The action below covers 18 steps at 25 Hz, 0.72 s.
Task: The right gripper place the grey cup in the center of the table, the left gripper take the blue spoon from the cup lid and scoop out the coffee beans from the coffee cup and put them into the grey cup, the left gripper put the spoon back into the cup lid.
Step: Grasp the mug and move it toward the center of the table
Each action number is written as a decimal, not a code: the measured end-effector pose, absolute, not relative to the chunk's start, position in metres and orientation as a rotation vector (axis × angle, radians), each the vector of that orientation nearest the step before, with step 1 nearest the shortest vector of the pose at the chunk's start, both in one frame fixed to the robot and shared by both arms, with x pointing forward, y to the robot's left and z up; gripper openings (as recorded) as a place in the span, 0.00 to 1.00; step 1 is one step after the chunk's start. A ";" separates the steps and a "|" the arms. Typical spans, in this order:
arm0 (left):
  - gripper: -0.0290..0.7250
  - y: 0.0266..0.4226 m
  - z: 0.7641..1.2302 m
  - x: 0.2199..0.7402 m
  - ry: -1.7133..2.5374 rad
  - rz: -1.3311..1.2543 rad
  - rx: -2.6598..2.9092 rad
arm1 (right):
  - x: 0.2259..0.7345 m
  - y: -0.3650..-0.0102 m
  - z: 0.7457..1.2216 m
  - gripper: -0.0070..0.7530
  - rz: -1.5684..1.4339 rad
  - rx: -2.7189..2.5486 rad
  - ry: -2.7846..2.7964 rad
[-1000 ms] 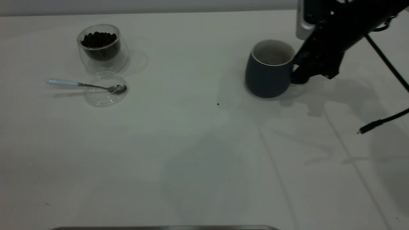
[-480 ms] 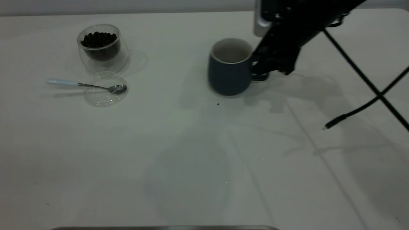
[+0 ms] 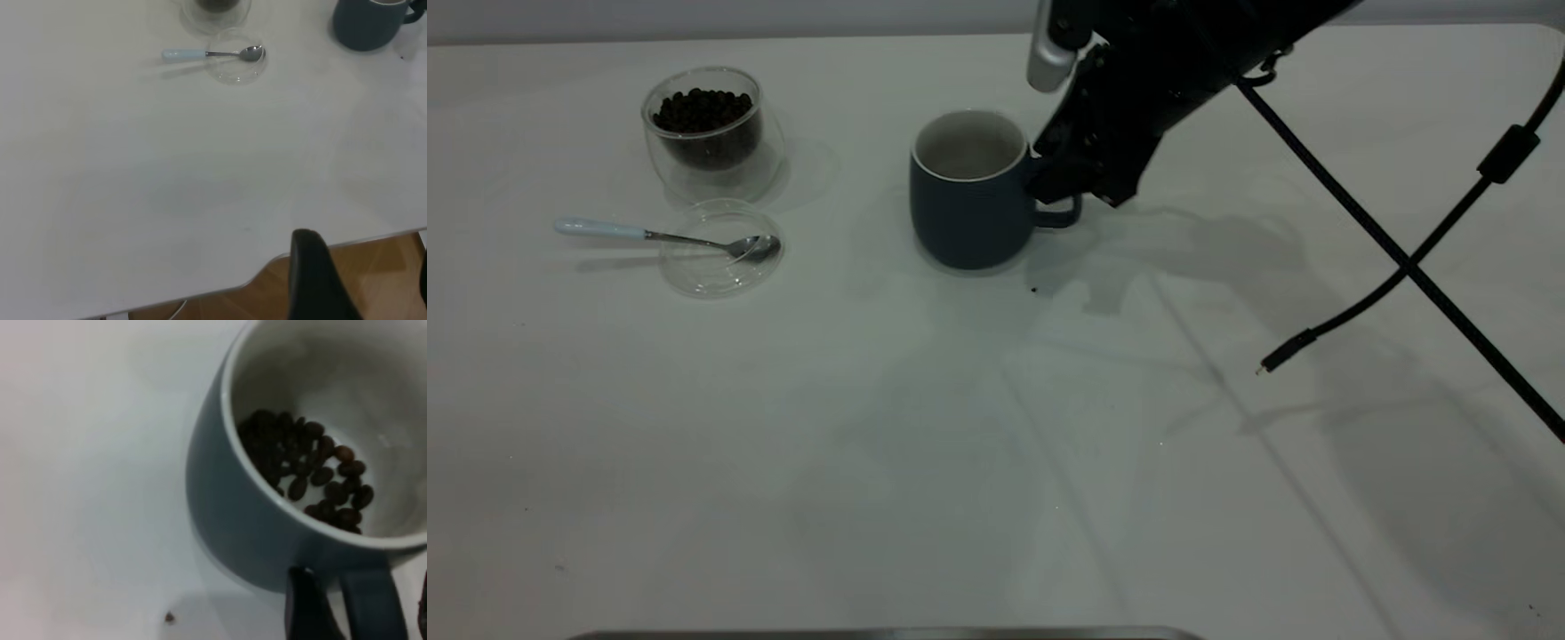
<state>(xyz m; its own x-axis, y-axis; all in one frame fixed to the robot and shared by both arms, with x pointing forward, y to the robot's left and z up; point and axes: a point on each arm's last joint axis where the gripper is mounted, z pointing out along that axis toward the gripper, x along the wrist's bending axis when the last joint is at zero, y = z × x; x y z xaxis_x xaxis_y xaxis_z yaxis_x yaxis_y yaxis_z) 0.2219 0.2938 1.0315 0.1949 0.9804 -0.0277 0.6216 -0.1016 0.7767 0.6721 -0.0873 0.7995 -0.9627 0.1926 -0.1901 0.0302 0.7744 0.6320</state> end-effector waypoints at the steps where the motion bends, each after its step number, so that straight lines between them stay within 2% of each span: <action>1: 0.63 0.294 1.032 0.222 1.502 0.685 1.806 | 0.672 -0.087 0.799 0.49 0.965 0.178 2.724; 9: 0.63 0.294 1.032 0.222 1.502 0.685 1.806 | 0.668 -0.089 0.802 0.49 0.957 0.109 2.779; 18: 0.63 0.294 1.032 0.222 1.502 0.685 1.805 | 0.667 -0.106 0.860 0.49 0.939 0.066 2.847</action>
<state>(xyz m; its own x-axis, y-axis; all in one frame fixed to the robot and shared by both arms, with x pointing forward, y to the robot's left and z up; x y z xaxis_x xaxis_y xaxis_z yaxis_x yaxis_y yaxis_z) 0.2219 0.2938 1.0315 0.1945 0.9805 -0.0281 0.6217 -0.1011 0.7767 0.6671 -0.1064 0.8604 -0.9888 0.0864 -0.1219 -0.0031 0.8039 0.5948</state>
